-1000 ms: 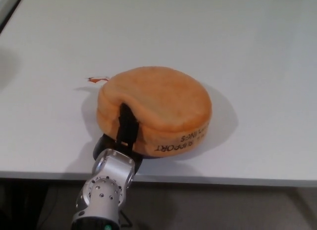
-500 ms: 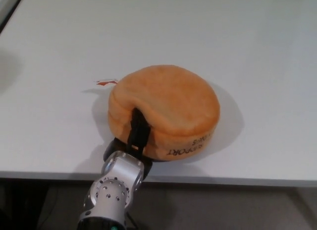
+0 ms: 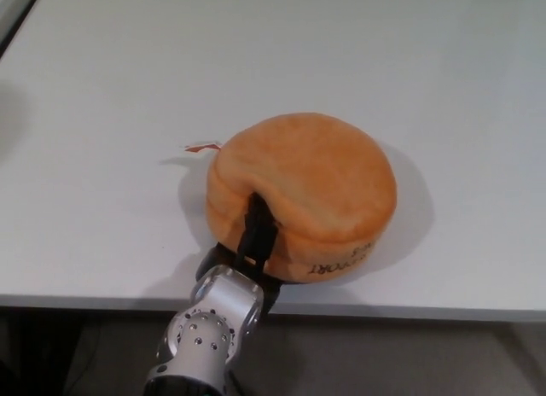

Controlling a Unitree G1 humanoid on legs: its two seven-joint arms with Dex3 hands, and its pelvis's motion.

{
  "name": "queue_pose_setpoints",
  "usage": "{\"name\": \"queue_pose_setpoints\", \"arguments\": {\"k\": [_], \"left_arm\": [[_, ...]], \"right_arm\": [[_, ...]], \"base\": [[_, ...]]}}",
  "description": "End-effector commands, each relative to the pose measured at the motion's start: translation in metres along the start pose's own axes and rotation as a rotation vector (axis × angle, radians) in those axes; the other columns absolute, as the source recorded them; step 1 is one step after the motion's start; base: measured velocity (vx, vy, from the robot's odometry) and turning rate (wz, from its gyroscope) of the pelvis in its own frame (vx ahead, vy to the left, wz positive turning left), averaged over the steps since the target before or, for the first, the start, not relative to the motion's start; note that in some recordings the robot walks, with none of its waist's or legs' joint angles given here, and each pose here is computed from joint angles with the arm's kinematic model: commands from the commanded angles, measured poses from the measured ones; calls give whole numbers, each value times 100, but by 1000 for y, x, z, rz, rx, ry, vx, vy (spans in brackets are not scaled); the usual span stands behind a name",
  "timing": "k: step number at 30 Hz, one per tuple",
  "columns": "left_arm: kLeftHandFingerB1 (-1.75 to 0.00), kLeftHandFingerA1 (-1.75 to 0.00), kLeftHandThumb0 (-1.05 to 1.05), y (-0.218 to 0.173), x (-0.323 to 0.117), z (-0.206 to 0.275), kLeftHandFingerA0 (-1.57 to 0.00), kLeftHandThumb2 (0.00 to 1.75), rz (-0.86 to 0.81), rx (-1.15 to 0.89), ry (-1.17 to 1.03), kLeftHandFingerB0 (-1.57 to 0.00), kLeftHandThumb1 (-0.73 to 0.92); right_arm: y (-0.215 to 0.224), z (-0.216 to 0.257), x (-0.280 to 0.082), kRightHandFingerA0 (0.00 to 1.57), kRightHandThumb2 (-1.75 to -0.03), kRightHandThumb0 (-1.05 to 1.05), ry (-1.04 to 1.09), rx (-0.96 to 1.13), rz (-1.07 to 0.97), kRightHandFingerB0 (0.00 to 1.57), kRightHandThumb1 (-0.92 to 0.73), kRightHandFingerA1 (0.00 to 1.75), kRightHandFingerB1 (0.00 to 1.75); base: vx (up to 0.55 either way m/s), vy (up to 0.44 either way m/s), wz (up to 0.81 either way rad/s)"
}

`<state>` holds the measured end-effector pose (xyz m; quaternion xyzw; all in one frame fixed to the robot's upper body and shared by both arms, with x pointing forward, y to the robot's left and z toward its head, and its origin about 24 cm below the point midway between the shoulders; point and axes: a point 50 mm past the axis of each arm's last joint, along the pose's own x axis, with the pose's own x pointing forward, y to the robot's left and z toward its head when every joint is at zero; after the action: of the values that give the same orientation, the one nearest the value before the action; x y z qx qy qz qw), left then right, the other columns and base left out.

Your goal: A soft plate is kept in the center of the table close to the robot and the robot uses its left hand to pick up the plate, turns it upside down and places it back on the table

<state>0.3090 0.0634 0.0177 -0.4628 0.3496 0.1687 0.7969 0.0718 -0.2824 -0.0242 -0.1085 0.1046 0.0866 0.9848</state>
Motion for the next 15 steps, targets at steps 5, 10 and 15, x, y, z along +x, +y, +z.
{"name": "queue_pose_setpoints", "arguments": {"k": [5,10,15], "left_arm": [[-70,-175,-45,-54,-40,-116,-84,64,-167,-179,392,-40,73],[-65,-105,-73,-49,-40,-116,-56,64,-334,-152,348,-32,80],[-42,-60,-94,-49,-42,-113,-28,108,-451,-97,296,-11,76]], "right_arm": [[-10,1,-5,66,-66,-60,39,8,11,29,-83,45,34],[-11,0,-5,66,-65,-62,45,13,5,29,-82,45,34],[-9,-1,-6,68,-65,-63,51,31,-2,33,-82,47,35]], "base": [[0,0,0],[0,0,0],[0,0,0]]}}
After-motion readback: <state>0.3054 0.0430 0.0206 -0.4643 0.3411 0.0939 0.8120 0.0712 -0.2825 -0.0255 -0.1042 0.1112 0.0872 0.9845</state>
